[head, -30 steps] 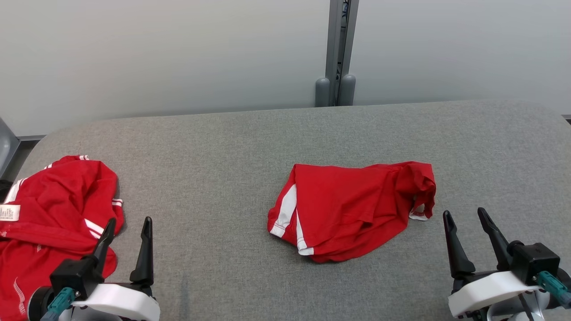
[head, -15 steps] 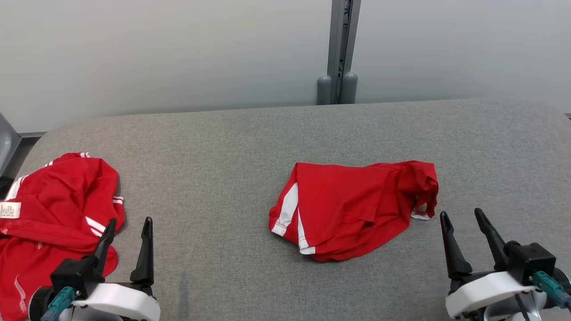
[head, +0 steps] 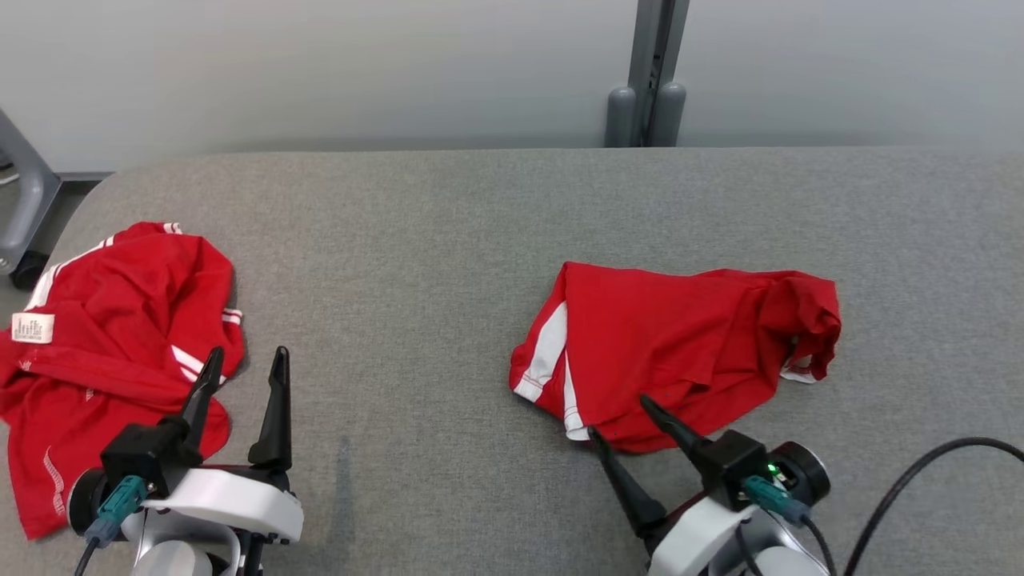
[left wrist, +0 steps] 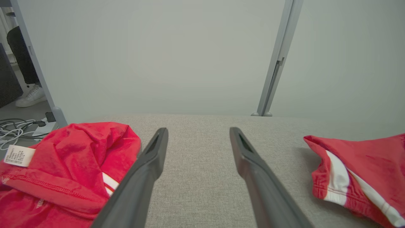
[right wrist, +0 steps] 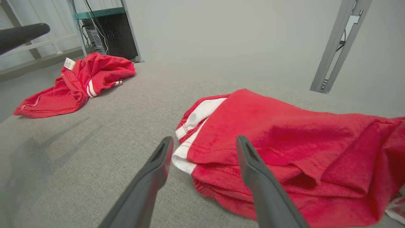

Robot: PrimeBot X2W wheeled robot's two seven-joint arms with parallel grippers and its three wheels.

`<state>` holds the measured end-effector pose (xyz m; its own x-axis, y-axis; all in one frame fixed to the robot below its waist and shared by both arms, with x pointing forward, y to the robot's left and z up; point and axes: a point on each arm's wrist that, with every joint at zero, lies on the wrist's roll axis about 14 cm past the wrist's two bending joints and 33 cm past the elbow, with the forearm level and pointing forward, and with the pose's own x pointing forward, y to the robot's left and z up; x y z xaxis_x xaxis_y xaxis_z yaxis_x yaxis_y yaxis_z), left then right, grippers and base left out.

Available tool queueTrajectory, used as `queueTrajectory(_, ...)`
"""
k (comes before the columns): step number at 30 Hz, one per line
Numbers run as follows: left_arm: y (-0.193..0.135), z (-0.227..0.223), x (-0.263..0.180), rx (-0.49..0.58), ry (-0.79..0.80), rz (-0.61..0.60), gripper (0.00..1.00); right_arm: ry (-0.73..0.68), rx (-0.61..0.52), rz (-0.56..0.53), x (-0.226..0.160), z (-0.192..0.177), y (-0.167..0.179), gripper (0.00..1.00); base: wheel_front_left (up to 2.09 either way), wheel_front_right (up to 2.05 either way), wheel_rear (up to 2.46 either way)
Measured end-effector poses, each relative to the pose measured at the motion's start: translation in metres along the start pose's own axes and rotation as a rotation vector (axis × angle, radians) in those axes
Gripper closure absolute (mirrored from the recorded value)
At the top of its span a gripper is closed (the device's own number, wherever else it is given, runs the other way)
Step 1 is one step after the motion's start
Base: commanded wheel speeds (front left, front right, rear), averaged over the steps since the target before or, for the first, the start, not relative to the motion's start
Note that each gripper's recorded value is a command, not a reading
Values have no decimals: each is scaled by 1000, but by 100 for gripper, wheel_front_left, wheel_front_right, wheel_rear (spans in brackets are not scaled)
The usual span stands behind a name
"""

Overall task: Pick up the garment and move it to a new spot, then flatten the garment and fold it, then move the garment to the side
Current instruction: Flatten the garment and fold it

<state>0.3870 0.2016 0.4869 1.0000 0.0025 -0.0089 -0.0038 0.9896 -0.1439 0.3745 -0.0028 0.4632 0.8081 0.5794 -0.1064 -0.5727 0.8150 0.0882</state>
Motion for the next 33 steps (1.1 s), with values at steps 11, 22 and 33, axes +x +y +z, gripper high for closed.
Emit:
queueTrajectory(11,11,-7,7,-11,12,43,0,135,-91,147,33,-37,23,57,0,0,0)
queueTrajectory(22,8,-8,12,-6,12,37,0,62,-30,48,31,-19,-6,100,0,0,0)
queueTrajectory(33,-9,-13,24,-9,18,-16,0,-26,-38,-241,-2,12,-104,100,0,0,0)
